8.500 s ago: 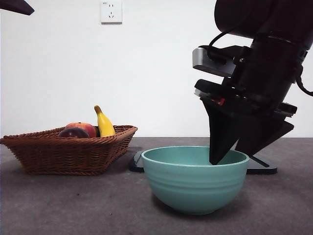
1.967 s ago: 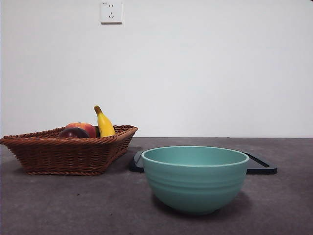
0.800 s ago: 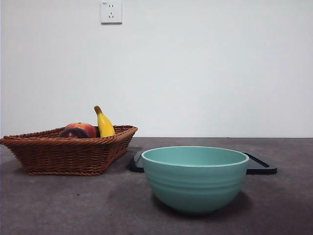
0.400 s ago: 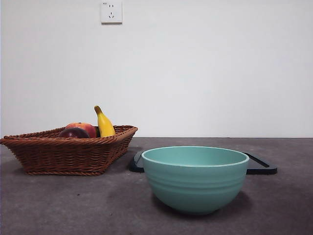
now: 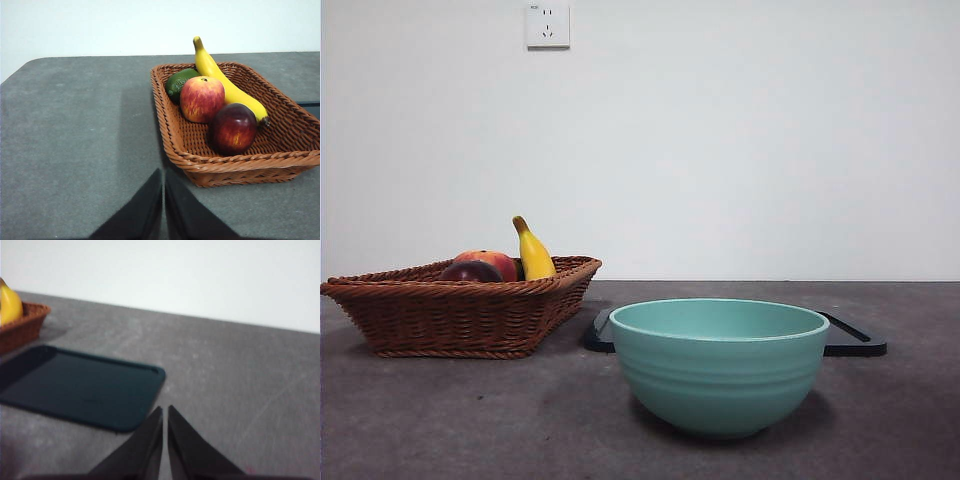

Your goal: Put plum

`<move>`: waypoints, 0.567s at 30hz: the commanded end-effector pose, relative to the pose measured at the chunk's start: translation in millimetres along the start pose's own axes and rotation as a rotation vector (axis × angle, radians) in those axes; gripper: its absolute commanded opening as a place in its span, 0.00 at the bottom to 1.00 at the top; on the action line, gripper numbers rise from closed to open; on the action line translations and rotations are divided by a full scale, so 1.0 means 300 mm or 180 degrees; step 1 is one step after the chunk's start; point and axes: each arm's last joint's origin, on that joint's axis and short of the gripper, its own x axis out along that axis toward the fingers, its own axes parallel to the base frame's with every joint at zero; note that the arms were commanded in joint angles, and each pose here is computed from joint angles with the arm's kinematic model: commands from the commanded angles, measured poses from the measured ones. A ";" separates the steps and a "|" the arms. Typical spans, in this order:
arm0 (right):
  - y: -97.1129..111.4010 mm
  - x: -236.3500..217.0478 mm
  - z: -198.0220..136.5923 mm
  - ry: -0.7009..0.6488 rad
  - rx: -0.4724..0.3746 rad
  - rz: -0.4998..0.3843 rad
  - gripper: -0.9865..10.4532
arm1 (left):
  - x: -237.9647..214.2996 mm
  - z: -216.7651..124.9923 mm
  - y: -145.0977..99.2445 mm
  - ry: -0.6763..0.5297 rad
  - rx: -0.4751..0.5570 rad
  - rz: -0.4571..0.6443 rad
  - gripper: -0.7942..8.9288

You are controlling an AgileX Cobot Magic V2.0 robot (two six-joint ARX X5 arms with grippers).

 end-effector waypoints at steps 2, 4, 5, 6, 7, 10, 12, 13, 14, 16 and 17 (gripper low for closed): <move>-0.003 0.000 -0.025 0.0209 0.0088 -0.0142 0.09 | 0.006 -0.024 -0.001 0.0078 0.0011 -0.0043 0.09; -0.005 0.000 -0.027 0.0234 0.0125 -0.0202 0.09 | 0.006 -0.024 -0.001 0.0076 0.0011 -0.0043 0.09; -0.005 0.000 -0.028 0.0236 0.0133 -0.0212 0.09 | 0.006 -0.024 -0.001 0.0076 0.0011 -0.0043 0.09; -0.005 0.000 -0.028 0.0240 0.0134 -0.0213 0.09 | 0.006 -0.024 -0.001 0.0078 0.0011 -0.0043 0.09; -0.005 0.000 -0.028 0.0240 0.0138 -0.0217 0.09 | 0.006 -0.024 -0.001 0.0076 0.0011 -0.0044 0.09; -0.006 0.000 -0.028 0.0240 0.0150 -0.0227 0.09 | 0.006 -0.024 -0.001 0.0078 0.0011 -0.0043 0.09; -0.006 0.000 -0.027 0.0230 0.0155 -0.0221 0.09 | 0.006 -0.024 -0.001 0.0078 0.0011 -0.0043 0.09; -0.006 0.000 -0.026 0.0217 0.0152 -0.0222 0.09 | 0.006 -0.024 -0.001 0.0078 0.0011 -0.0043 0.09; -0.006 0.000 -0.024 0.0198 0.0149 -0.0222 0.09 | 0.006 -0.024 -0.001 0.0076 0.0011 -0.0043 0.09; -0.006 0.000 -0.022 0.0188 0.0148 -0.0223 0.09 | 0.006 -0.024 -0.001 0.0078 0.0011 -0.0043 0.09; -0.006 0.000 -0.023 0.0190 0.0148 -0.0223 0.09 | 0.006 -0.024 -0.001 0.0076 0.0011 -0.0043 0.09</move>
